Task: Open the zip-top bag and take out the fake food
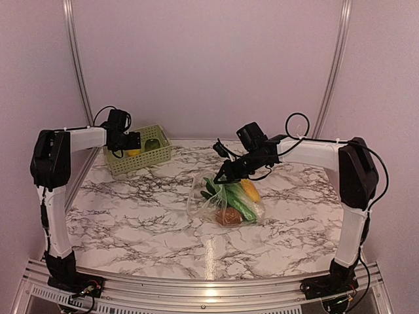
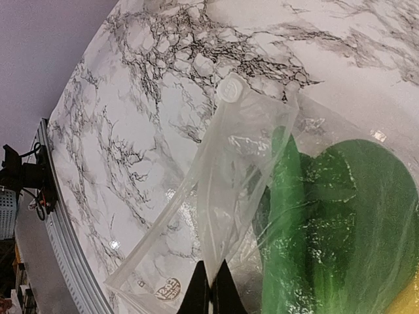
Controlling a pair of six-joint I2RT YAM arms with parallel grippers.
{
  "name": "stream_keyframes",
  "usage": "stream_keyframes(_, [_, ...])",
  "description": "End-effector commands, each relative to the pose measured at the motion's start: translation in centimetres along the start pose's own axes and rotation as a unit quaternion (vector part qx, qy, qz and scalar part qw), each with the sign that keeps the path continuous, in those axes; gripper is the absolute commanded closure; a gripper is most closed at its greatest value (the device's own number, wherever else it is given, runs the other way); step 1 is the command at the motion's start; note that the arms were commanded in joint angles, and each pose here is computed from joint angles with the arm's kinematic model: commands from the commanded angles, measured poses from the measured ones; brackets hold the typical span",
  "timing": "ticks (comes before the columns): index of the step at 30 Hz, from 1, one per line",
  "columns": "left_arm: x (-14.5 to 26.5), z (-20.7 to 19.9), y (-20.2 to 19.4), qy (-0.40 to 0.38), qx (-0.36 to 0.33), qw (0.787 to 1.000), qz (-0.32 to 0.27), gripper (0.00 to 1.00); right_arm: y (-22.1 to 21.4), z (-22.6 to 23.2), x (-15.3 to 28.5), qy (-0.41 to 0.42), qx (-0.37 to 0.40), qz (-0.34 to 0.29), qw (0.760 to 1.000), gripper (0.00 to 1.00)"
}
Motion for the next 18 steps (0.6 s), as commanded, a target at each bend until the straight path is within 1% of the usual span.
stream_keyframes(1, [5.9,-0.5,2.3,-0.079,0.009,0.995,-0.068,0.15,1.0,0.0,0.2,0.011,0.001,-0.014,1.0,1.0])
stream_keyframes(3, [7.8,-1.1,1.9,-0.128,0.008,0.988,-0.086,0.17,1.0,0.1,0.4,0.012,0.001,-0.017,1.0,1.0])
stream_keyframes(9, [12.4,-3.4,-1.8,-0.23,-0.027,0.969,-0.088,0.23,0.7,0.3,0.7,0.014,0.0,-0.019,1.0,1.0])
stream_keyframes(12, [14.1,-5.0,-4.3,-0.265,-0.053,0.96,-0.075,0.26,0.7,0.4,0.9,0.015,-0.001,-0.023,1.0,1.0])
stream_keyframes(14, [14.9,-6.1,-6.2,-0.295,-0.059,0.952,-0.065,0.28,0.6,0.5,1.0,0.016,-0.003,-0.026,1.0,1.0])
stream_keyframes(16, [15.9,-7.4,-8.0,-0.327,-0.068,0.941,-0.06,0.3,0.5,0.6,1.1,0.019,-0.006,-0.028,0.999,1.0])
stream_keyframes(18, [16.7,-9.1,-10.3,-0.358,-0.082,0.929,-0.042,0.31,0.4,0.7,1.2,0.023,-0.007,-0.03,0.999,1.0])
Point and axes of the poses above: each gripper's point midway between its finger pads, its own x axis back along the fingers, its own z axis along the line the jaws close on, y = z × x, the point moved 10 cm from there along x, back along the fingers, and after that the axes turned 3 degrees about x, right-handed, at the moved point
